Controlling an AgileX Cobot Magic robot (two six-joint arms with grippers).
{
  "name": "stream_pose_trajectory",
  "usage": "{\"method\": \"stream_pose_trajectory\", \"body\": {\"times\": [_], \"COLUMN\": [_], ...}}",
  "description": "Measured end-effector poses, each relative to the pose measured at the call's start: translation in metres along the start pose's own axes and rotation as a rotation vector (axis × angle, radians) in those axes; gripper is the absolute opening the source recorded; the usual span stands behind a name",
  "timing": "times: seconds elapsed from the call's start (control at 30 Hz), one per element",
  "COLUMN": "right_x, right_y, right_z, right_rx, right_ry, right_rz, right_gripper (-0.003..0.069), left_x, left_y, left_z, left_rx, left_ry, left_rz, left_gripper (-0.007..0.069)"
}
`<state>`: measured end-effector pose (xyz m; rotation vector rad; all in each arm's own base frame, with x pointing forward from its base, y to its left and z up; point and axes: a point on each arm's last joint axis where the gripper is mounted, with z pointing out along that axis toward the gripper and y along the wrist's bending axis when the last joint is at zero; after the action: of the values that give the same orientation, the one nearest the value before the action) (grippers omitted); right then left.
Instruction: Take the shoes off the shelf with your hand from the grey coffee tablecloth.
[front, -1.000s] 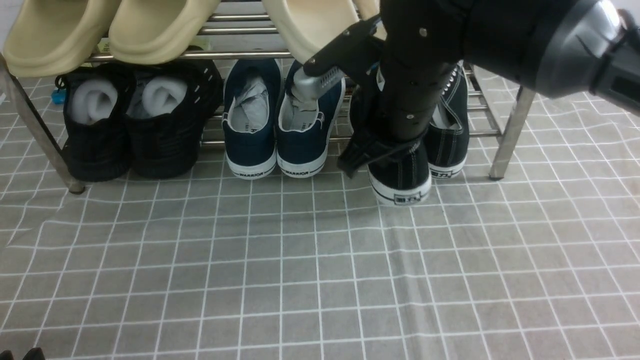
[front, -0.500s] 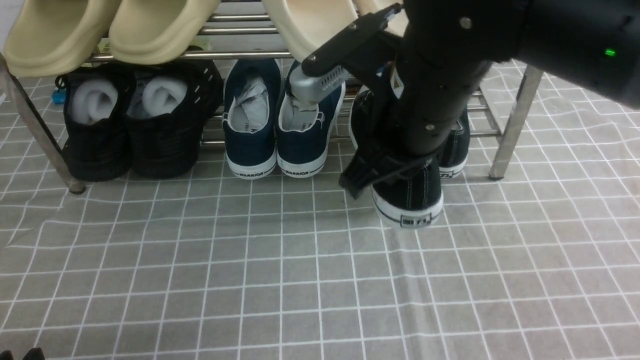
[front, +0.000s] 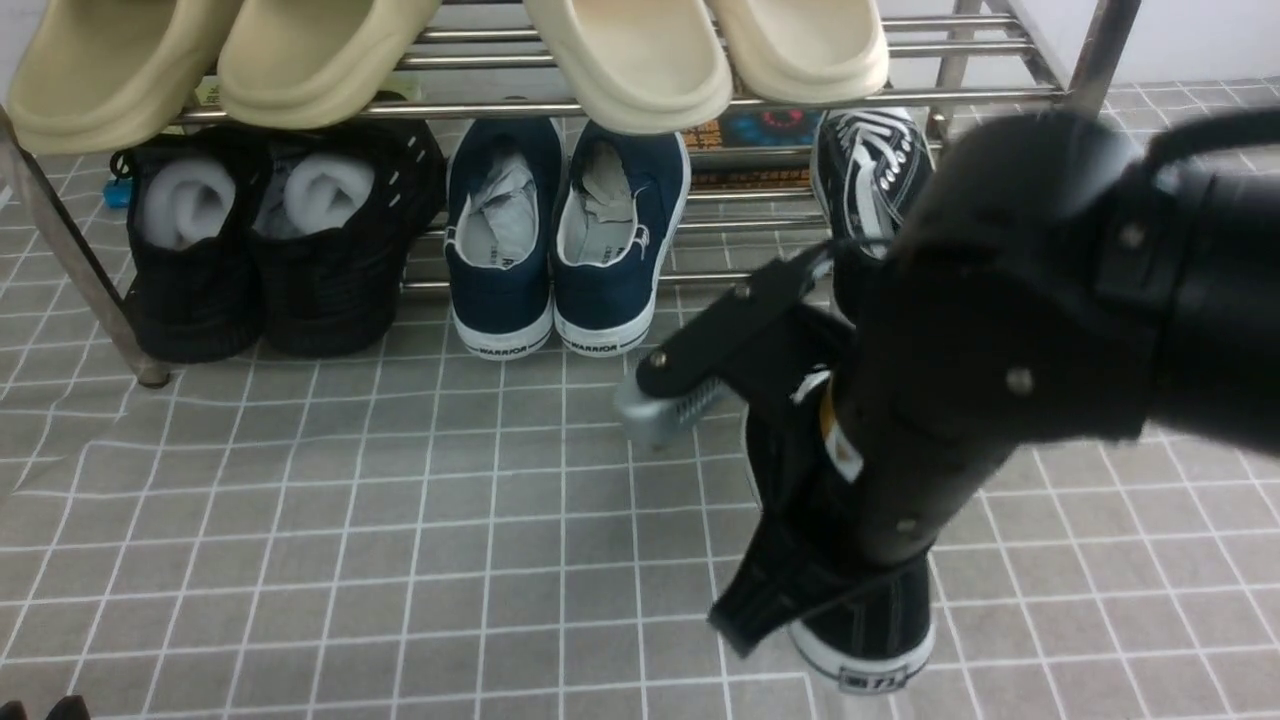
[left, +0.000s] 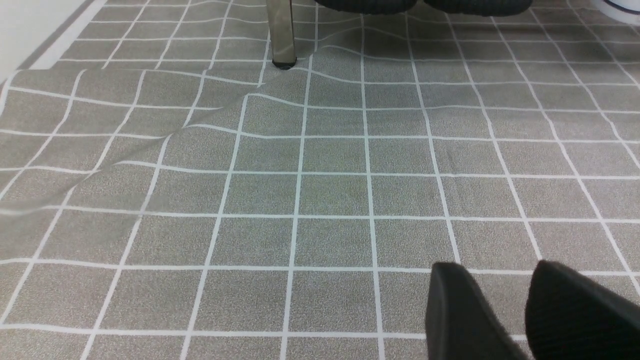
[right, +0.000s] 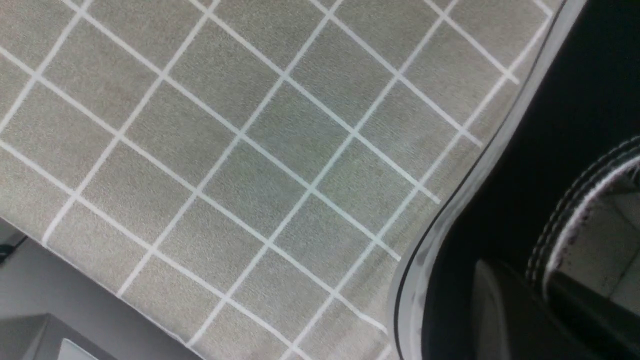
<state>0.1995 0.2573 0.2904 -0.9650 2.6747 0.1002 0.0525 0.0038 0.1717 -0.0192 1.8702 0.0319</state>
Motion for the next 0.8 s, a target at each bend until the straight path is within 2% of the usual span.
{"method": "stream_pose_trajectory", "body": {"times": [0.1,0.23,0.5,0.8], "right_x": [0.0,-0.003,-0.005,-0.017], "right_y": [0.003,0.001,0.0,0.001], "right_z": [0.016,0.027,0.029,-0.006], "right_rx": [-0.017,0.014,0.038,0.029], "right_ry": [-0.047,-0.066,-0.091,-0.038], "right_rz": [0.001,-0.017,-0.037,0.01], "right_gripper": [0.0018,0.0021,0.0026,0.0034], "left_x": [0.0,0.0,0.0,0.0], "left_y": [0.0,0.0,0.0,0.0], "left_z": [0.0,0.0,0.0,0.0], "left_rx": [0.0,0.0,0.0,0.0], "left_ry": [0.0,0.0,0.0,0.0], "left_rz": [0.0,0.0,0.0,0.0], "left_gripper": [0.0239,0.0239,0.0239,0.0239]}}
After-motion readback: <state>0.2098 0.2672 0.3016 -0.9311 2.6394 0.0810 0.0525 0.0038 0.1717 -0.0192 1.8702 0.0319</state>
